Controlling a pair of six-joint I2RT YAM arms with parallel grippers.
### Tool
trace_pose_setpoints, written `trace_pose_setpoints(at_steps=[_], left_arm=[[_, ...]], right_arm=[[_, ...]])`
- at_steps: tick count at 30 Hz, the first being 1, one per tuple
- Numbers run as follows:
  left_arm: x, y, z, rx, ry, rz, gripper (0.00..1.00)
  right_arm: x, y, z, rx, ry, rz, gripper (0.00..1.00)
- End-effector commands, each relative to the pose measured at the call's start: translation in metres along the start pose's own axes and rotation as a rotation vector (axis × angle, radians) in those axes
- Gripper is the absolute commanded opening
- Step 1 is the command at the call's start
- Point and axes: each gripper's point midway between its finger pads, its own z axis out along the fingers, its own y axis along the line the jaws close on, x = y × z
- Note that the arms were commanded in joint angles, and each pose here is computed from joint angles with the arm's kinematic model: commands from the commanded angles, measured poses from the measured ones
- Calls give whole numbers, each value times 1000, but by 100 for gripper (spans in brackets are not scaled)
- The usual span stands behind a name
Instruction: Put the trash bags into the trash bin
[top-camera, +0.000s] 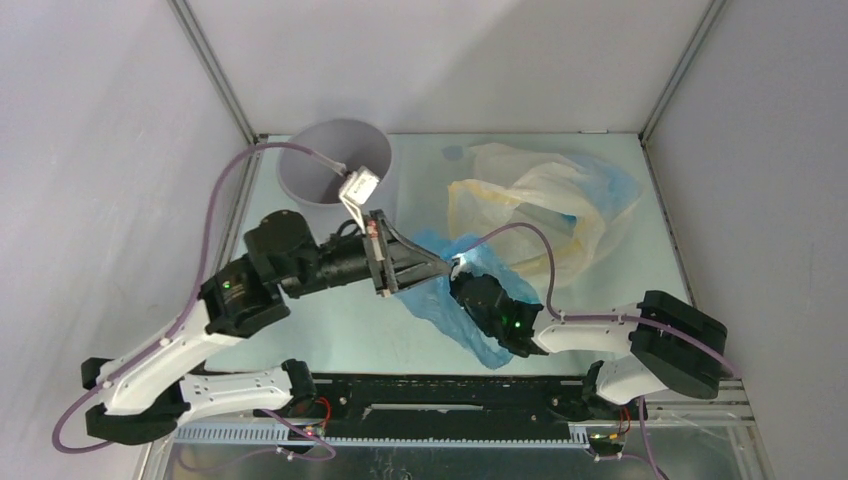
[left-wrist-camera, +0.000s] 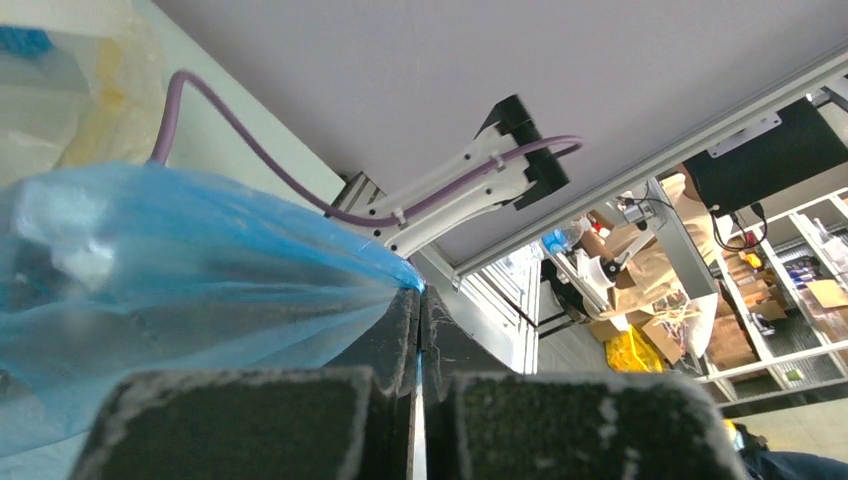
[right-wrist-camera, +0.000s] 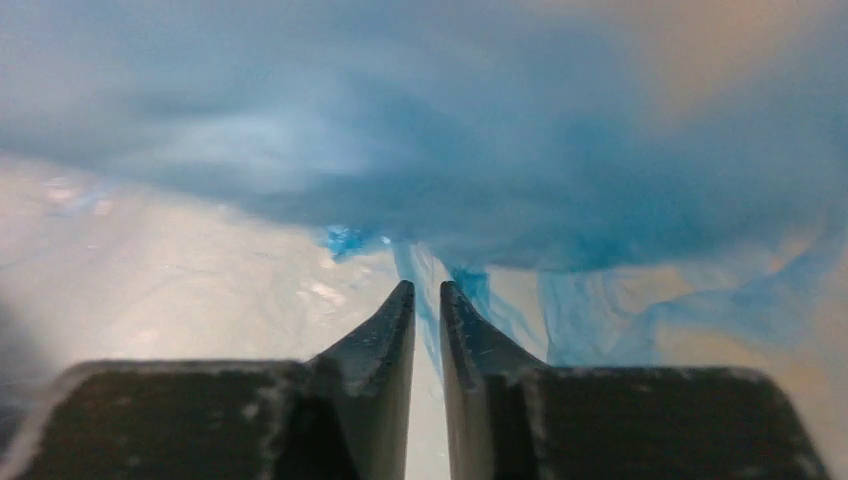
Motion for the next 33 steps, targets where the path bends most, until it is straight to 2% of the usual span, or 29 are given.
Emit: trace_pose_setpoints(at_steps=[1,3,8,9,11,15,23,25,29,33], left_arm=[[-39,-38,-44,52,-122,93,0],[-42,-38,-53,39,-144,104,0],[-40,-26,-63,-9,-164,120,0],[-39,-21,-62,-26,-164,121,0],[-34,-11,-56,-56,-153,122,1],[-23,3,-39,-88,-106,116,0],[-9,10,-15,-81,-31,107,0],[-12,8,-16,-75,-41,109,1],[-22,-4,-25,-50,-76,109,8],[-28,-30,-34,52,-88,86,8]], right_arm=[[6,-5,0,44,44,12,23],[5,-9,-2,67,48,11,32],[-15,1,-18,18,24,-11,66],[-21,6,-21,4,14,-16,70],[-33,18,-28,-30,-5,-24,74],[-52,32,-36,-64,-38,-9,72],[-76,26,-45,-33,-92,54,55],[-78,24,-46,-27,-95,59,51],[-76,18,-44,-2,-89,72,42],[-75,16,-41,3,-86,86,40]])
